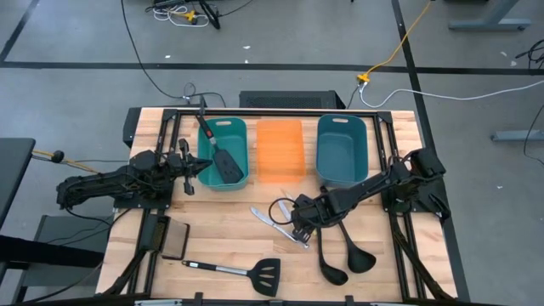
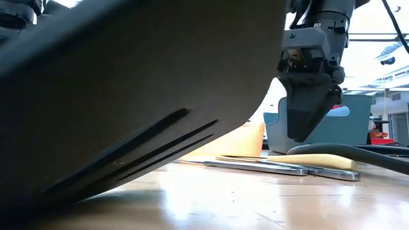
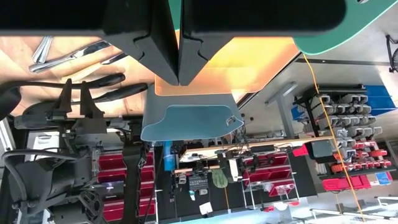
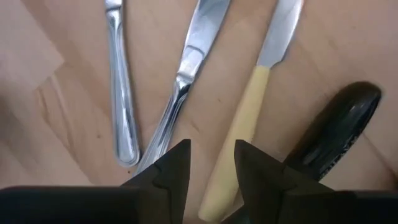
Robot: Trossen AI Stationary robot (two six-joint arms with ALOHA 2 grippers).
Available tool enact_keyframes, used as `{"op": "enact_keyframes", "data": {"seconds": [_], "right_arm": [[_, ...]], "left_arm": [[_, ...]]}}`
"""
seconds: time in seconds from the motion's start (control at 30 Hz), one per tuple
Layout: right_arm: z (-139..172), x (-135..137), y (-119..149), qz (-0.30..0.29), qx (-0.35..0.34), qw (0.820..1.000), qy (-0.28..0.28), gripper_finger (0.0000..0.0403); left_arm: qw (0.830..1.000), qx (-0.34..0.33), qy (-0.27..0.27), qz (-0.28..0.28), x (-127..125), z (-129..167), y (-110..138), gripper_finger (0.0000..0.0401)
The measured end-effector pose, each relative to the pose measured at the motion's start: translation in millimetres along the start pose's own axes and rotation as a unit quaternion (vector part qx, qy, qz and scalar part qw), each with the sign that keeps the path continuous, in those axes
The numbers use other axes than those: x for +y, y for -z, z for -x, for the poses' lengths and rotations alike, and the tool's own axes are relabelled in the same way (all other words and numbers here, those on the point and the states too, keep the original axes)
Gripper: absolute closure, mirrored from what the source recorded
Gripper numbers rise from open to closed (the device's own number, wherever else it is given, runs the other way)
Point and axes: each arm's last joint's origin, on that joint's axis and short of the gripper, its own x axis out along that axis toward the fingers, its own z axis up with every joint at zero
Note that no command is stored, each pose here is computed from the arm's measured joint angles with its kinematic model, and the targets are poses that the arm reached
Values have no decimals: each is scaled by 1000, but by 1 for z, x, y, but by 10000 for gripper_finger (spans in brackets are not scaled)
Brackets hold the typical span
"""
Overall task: Pick & Place Kitchen Items
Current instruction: Put the yellow knife into the orange bin
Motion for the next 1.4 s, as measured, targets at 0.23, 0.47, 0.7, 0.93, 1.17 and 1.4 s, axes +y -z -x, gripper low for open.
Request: {"op": "enact_keyframes", "data": {"seconds": [0.23, 0.47, 0.7, 0.93, 1.17, 1.4], "right_arm": [[1, 5, 5, 3, -22, 1000, 5, 273], [-14, 3, 8, 3, 1, 1000, 25, 273], [-20, 4, 8, -6, -1, 999, 34, 273], [-18, 8, 7, 15, -9, 1000, 16, 273], [-7, 21, -4, 49, -39, 998, 2, 273], [-6, 15, -1, 26, -33, 999, 35, 273]], "left_arm": [[1000, 0, 0, 0, 0, 0, 0, 383], [1000, 0, 0, 0, 0, 0, 0, 383], [1000, 0, 0, 0, 0, 0, 0, 383], [1000, 0, 0, 0, 0, 0, 0, 383], [1000, 0, 0, -5, 0, 0, 0, 383], [1000, 10, 1, -6, 0, 0, 2, 383]]}}
